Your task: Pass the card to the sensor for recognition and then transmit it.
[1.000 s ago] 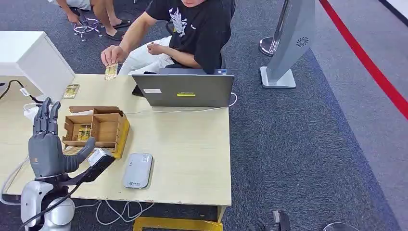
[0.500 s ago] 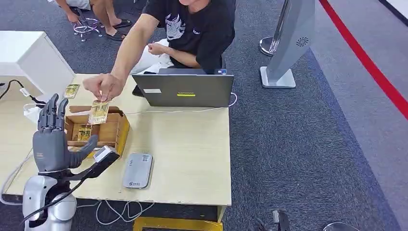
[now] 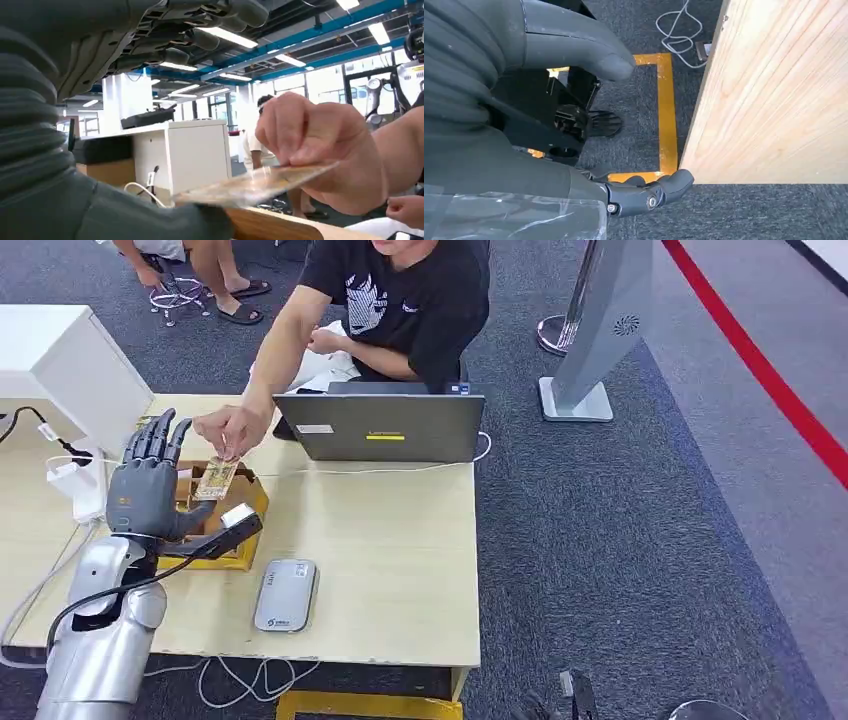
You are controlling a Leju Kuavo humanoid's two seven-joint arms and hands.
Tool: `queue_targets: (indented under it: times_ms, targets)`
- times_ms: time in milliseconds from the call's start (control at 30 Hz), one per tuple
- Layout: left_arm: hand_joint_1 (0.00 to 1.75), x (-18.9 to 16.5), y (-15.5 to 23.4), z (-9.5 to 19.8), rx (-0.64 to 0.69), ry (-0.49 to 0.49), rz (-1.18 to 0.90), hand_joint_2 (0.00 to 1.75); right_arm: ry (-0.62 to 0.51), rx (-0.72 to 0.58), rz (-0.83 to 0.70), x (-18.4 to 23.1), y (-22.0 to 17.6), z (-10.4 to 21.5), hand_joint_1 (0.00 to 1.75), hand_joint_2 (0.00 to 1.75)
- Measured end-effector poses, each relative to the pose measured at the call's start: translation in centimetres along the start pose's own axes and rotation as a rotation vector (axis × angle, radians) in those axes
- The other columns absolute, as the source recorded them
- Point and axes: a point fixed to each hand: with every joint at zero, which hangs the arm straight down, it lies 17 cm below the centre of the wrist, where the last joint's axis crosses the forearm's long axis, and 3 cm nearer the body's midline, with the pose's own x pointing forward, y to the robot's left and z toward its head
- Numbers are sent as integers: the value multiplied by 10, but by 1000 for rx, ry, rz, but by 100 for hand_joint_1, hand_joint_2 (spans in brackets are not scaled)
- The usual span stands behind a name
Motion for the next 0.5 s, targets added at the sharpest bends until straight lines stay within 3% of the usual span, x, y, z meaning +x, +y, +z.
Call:
queue_targets:
  times_ms: [500]
  targets:
    - [175, -2, -1, -1, 8, 15, 16, 175, 0, -6, 4, 0, -1, 0, 0, 175]
